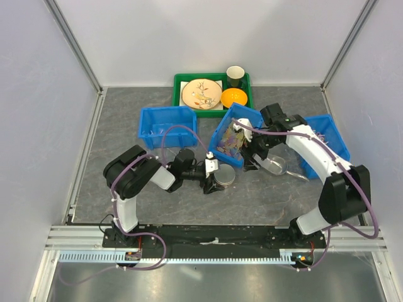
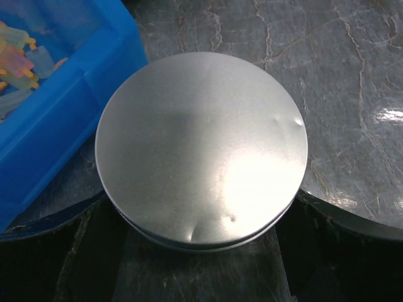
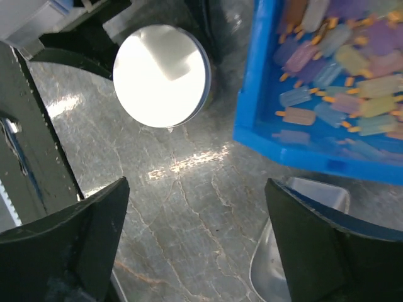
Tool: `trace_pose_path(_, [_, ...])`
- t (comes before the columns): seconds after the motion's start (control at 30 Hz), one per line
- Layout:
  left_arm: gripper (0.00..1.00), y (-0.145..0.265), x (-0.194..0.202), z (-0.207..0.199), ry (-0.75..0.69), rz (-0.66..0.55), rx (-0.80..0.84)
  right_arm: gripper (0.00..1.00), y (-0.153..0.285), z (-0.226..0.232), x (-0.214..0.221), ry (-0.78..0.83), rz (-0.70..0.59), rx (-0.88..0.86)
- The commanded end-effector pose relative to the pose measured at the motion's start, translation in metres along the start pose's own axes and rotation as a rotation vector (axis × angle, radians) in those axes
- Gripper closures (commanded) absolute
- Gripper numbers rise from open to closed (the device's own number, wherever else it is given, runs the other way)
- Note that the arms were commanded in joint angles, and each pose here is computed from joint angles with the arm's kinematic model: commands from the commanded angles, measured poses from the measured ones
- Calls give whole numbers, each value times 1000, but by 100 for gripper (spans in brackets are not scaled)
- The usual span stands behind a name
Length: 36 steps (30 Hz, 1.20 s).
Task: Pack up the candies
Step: Screw the bottle lid onto the packing bottle, then reset both arms
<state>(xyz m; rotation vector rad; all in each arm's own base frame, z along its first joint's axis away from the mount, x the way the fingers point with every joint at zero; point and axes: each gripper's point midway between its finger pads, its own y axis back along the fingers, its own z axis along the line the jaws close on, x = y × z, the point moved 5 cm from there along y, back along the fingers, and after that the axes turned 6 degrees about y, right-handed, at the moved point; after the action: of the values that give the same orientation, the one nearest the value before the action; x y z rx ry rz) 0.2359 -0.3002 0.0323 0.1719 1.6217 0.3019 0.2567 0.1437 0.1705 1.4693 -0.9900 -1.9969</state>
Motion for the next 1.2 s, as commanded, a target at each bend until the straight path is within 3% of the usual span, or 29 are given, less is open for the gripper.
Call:
trace_pose_path(0.0, [5,16,14,7,-36,91,-91,2,30,-4,-21,49,-90,108])
trace_pose_path(0.27, [1,38,-10,-1,-55,75,-95,2,54,-9,-31,63,-160,275])
trace_pose_path(0.47, [1,63,-18,-25,-17,152,-24,2,79,-12,-37,59,-202,446])
trace_pose_path(0.5, [1,70,-37,-27,-50,94,-10,2,82,-14,-35,55,-198,486])
trace_pose_path(0.67, [1,96,-74,-41,-65,14,57,2,116,-17,-52,27,-325,697])
trace_pose_path(0.8, [1,109,-101,-38,15,76,44,2,150,-12,-64,7,-461,870])
trace_pose_path(0.9, [1,120,-141,-25,60,108,-32,2,185,0,-72,14,-596,1020])
trace_pose_path(1.03, [1,148,-215,2,36,85,-256,2,235,30,-84,57,-764,1150])
trace_pose_path(1.17, [1,206,-287,16,-49,-62,-548,2,274,49,-92,25,-817,1232])
